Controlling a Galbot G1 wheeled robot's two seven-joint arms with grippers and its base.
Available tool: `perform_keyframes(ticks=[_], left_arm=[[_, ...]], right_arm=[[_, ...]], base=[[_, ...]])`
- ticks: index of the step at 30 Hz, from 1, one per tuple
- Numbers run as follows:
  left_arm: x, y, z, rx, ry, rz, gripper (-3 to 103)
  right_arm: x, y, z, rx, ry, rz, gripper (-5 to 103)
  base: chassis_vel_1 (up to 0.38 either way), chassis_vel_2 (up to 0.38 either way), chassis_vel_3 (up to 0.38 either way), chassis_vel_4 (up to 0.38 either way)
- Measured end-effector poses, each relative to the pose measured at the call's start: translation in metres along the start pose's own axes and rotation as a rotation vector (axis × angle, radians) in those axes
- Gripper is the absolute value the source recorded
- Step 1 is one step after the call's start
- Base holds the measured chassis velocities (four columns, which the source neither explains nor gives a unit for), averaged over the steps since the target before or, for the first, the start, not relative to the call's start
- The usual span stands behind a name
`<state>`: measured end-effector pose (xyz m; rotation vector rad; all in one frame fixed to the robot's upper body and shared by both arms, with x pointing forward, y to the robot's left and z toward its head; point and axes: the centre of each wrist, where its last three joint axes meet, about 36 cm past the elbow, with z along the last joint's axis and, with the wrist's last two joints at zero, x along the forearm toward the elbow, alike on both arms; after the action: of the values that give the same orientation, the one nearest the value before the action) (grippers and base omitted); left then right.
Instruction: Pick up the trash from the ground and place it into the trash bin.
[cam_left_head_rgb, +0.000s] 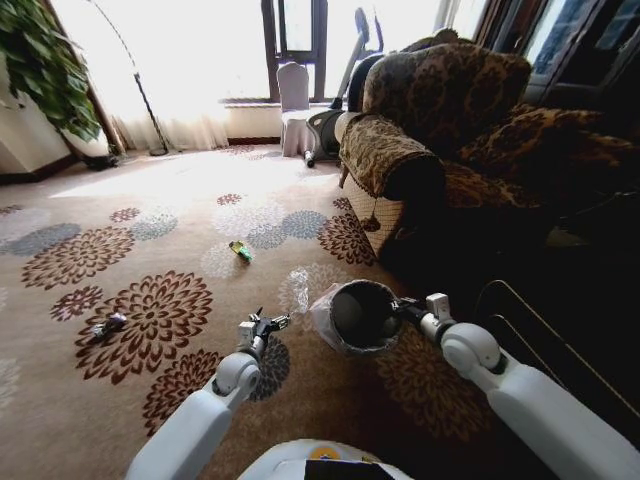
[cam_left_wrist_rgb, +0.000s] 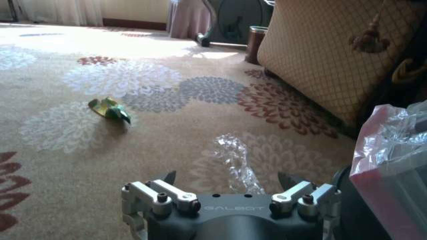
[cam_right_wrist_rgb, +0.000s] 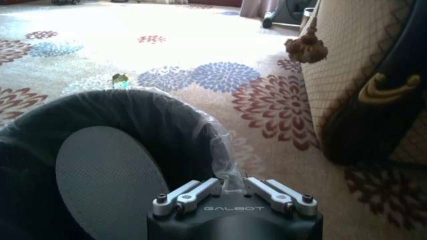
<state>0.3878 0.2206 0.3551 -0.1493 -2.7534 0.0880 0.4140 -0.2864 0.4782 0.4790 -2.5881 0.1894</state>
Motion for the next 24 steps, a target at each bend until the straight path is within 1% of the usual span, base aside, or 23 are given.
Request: perform_keyframes(ticks=[6,13,19,24], left_arm=[[0.001,-0.001,0.002,-0.001,0.004,0.007,100],[0.003,0.001,0.004,-0.012,0.007,0.017,100],[0.003,0.000,0.007,-0.014,0.008,0.022,100],[0.004,-0.001,0.007,-0.015,0.007,0.025,100]], right_arm=[[0.000,0.002,0.001,0.000,-0.001,-0.007,1],[0.001,-0.007,0.006,-0.020,-0.008,0.007,1],[0.004,-0.009,0.009,-0.020,-0.006,0.009,1],[0.005,-0.007,0.009,-0.018,-0.009,0.006,1]], base=[[0.139,0.219,-0.135,-0.210],[0.060,0.143,-0.031,-0.125],[-0.146,0.058,0.113,-0.067],[-0.216,0.172,0.182,-0.209]])
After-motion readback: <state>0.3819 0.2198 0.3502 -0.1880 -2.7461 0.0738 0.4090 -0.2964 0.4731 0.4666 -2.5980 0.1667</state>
